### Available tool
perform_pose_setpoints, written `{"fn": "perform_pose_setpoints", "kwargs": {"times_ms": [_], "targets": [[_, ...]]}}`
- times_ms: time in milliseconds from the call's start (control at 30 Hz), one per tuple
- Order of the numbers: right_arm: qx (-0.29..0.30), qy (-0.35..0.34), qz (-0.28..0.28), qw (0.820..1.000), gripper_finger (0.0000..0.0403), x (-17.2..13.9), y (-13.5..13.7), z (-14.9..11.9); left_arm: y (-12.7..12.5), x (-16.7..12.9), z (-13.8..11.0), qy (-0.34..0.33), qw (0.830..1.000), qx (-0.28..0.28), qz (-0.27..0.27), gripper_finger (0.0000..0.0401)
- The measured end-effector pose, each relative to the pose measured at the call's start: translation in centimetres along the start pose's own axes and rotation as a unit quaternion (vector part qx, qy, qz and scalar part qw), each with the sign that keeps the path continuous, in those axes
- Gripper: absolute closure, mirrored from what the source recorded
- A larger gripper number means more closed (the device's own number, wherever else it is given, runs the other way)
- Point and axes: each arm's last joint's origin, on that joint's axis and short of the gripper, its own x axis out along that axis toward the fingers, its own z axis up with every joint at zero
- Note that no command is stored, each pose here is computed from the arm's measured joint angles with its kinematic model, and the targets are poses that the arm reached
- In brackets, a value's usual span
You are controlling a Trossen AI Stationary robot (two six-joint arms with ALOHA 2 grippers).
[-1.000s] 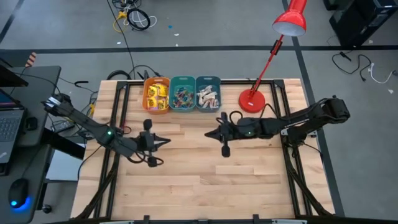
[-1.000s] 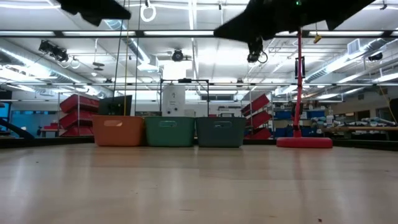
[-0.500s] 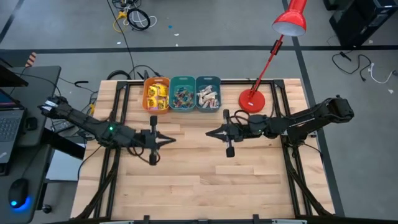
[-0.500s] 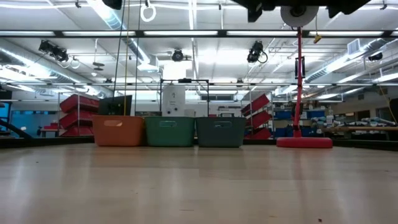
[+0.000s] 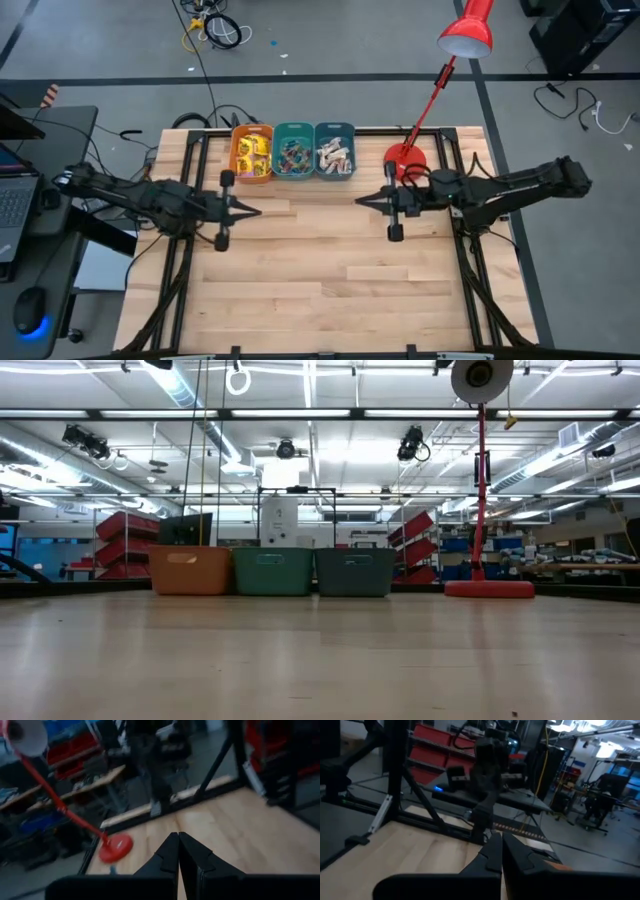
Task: Sort candy
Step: Return to Home Position
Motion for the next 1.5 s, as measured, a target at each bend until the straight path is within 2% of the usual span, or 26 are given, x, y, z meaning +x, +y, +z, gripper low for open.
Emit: {"fn": "perform_pose_setpoints", "kwargs": {"times_ms": [200,400,700,967,1333,1500], "targets": [[-0.013,0.001,-0.021,1.000,0.0403,-1.2,-1.2,0.4,0.2,-2.0,-1.4,-0.036,0.999,-0.006,0.001,0.0387],[-0.017,-0.029,0.003,0.999,0.0403,-2.6,-1.9,1.3,0.6,-4.1,-3.3,-0.067,0.997,-0.021,0.035,0.0387],[-0.013,-0.028,-0.007,0.999,0.0403,-5.0,-2.2,1.9,0.3,-6.0,-5.6,-0.115,0.992,-0.050,0.033,0.0387],[0.012,-0.060,-0.022,0.998,0.0403,-7.8,-1.6,-0.1,0.0,-6.7,-7.5,-0.111,0.991,-0.059,0.053,0.0387],[0.034,-0.104,-0.031,0.993,0.0403,-10.2,-0.6,-4.0,-1.3,-5.6,-10.6,-0.112,0.990,-0.081,0.035,0.0387],[0.043,-0.125,-0.035,0.991,0.0403,-11.4,-0.3,-4.9,-1.6,-5.3,-11.1,-0.110,0.990,-0.081,0.033,0.0387]]}}
